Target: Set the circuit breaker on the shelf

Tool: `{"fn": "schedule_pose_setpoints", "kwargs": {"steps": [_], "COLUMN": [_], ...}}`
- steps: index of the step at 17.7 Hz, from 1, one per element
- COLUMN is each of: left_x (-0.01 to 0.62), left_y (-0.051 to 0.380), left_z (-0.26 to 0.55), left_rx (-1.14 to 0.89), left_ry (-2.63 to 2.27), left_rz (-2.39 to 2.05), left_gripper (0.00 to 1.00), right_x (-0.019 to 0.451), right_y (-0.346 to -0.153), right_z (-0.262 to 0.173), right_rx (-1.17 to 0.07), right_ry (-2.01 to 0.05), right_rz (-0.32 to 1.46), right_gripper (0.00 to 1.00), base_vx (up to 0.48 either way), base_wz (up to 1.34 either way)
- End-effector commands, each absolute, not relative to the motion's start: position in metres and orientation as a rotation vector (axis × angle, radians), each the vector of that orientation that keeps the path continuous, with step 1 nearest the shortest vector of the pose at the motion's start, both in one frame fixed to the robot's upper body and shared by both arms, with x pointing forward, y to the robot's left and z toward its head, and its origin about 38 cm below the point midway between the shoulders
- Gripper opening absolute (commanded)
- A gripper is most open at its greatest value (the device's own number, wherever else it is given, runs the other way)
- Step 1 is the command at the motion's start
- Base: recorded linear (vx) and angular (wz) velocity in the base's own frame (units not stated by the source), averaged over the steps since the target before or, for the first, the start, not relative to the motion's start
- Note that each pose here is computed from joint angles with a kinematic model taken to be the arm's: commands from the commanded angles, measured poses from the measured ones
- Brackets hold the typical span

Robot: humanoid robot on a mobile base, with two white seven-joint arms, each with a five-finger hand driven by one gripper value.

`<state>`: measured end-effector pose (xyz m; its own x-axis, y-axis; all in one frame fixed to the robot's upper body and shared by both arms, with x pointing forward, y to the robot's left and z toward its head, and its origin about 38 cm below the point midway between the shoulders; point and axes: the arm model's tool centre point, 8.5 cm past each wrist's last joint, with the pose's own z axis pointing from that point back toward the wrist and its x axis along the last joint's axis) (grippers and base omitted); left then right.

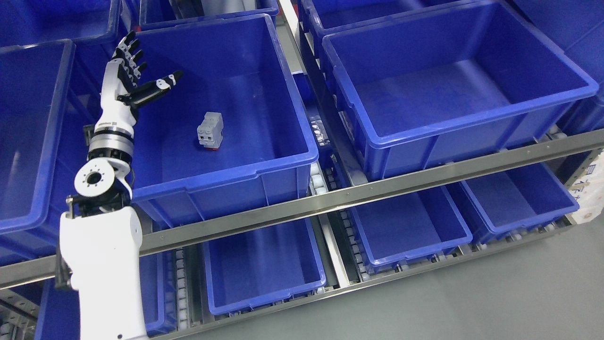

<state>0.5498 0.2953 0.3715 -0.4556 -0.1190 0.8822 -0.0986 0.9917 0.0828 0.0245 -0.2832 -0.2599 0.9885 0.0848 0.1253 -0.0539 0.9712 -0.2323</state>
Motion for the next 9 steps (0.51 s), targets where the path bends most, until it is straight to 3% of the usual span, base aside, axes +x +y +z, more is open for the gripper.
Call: {"fn": "schedule_pose_setpoints", "kwargs": {"steps": [1, 9], "left_x": [0.4720, 0.4721], "left_y": [0.3056, 0.3052], "left_z": [0.4092, 0.4003], "left_rx": [0.245, 0.245], "left_ry": [-2.297, -2.279], "left_rz": [-0.033, -0.038], "left_gripper": [0.99, 0.99], "right_x": [0.0189, 0.0189], "right_y": [-0.2932, -0.2932], "right_z": [-0.2594, -0.2594], "right_rx": [-0.247, -0.247], "right_ry": [-0.077, -0.077], "right_rz": [0.094, 0.094], "right_gripper": [1.00, 1.00], "base_vx": [-0.111, -0.098], "base_wz": [-0.06, 0.10]}}
